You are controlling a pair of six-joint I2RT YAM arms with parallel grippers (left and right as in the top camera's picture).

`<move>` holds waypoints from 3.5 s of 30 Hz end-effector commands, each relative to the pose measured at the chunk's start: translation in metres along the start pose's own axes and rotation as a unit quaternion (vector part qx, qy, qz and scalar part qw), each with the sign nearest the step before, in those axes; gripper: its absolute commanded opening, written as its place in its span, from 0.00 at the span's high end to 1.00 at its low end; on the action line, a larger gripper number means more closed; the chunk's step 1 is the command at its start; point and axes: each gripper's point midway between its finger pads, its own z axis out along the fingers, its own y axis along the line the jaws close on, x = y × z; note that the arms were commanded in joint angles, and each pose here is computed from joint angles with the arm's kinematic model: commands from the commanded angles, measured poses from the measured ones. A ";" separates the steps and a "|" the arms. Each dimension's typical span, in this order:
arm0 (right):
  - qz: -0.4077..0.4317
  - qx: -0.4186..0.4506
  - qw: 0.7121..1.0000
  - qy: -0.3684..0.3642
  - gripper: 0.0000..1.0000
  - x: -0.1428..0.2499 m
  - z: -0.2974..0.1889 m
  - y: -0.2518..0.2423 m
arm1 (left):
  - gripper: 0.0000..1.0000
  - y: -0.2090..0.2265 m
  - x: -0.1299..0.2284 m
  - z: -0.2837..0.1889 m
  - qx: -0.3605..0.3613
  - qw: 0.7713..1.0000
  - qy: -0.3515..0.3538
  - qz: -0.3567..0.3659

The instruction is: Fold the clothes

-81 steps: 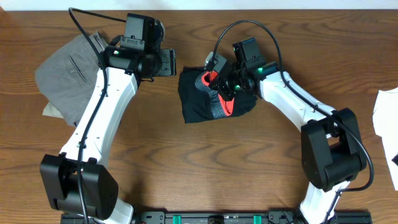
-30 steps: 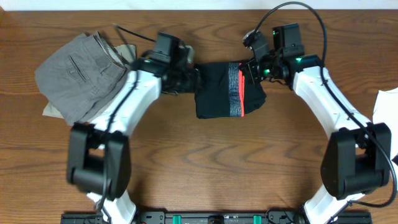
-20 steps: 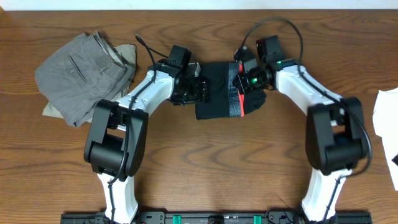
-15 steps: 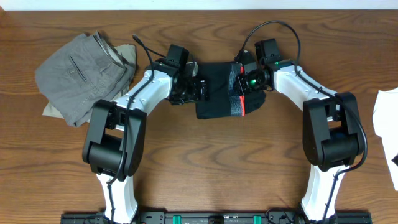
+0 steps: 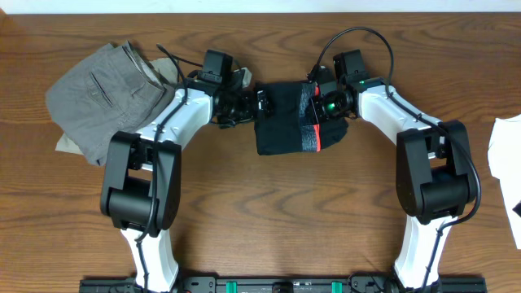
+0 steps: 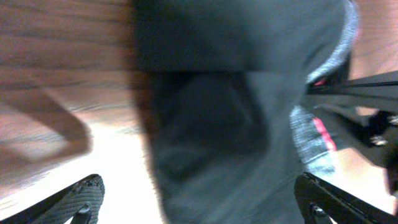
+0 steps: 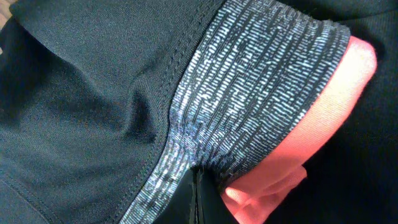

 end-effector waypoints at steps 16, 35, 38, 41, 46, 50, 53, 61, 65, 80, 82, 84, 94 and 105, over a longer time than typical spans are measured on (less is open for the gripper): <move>0.025 0.044 0.998 0.030 0.99 0.020 0.014 -0.026 | 0.17 -0.033 0.032 0.068 0.112 0.991 0.074 -0.019; 0.034 0.045 0.997 0.044 0.99 0.026 0.009 -0.027 | 0.94 -0.057 0.020 0.074 0.128 0.991 0.037 0.022; 0.047 0.048 0.996 0.051 0.99 0.027 -0.011 -0.028 | 0.94 -0.054 0.021 0.063 0.121 0.991 0.042 0.025; 0.036 0.054 0.998 0.021 0.99 0.011 -0.047 -0.027 | 0.94 -0.057 0.018 0.036 0.117 0.990 0.034 0.064; 0.009 0.069 0.994 -0.087 0.99 -0.033 -0.125 -0.012 | 0.94 -0.066 -0.015 -0.039 0.125 0.986 -0.041 0.101; -0.023 0.076 0.983 -0.163 0.97 -0.059 -0.176 0.009 | 0.94 -0.058 -0.047 -0.106 0.126 0.980 -0.120 0.098; -0.033 0.078 0.978 -0.191 0.97 -0.067 -0.196 0.018 | 0.94 -0.046 -0.062 -0.154 0.144 0.972 -0.164 0.089; -0.026 0.073 0.979 -0.189 0.99 -0.065 -0.196 0.024 | 0.94 0.045 -0.081 -0.241 0.095 0.962 -0.255 0.025; -0.028 0.071 0.979 -0.188 0.99 -0.065 -0.195 0.027 | 0.94 0.098 -0.074 -0.271 0.054 0.958 -0.281 -0.002; -0.029 0.070 0.979 -0.188 0.99 -0.065 -0.195 0.028 | 0.02 0.261 0.009 -0.312 -0.257 0.920 -0.221 -0.195; -0.029 0.070 0.979 -0.188 0.99 -0.065 -0.195 0.028 | 0.02 0.266 0.020 -0.320 -0.277 0.912 -0.213 -0.215; -0.029 0.071 0.979 -0.188 0.99 -0.065 -0.195 0.028 | 0.02 0.266 0.026 -0.331 -0.283 0.904 -0.219 -0.233; -0.037 0.059 0.977 -0.201 0.93 -0.070 -0.199 0.033 | 0.02 0.159 0.024 -0.406 -0.216 0.900 -0.350 -0.144; -0.140 0.069 0.928 -0.339 0.45 -0.061 -0.337 0.102 | 0.02 0.004 0.100 -0.427 -0.235 0.884 -0.398 0.076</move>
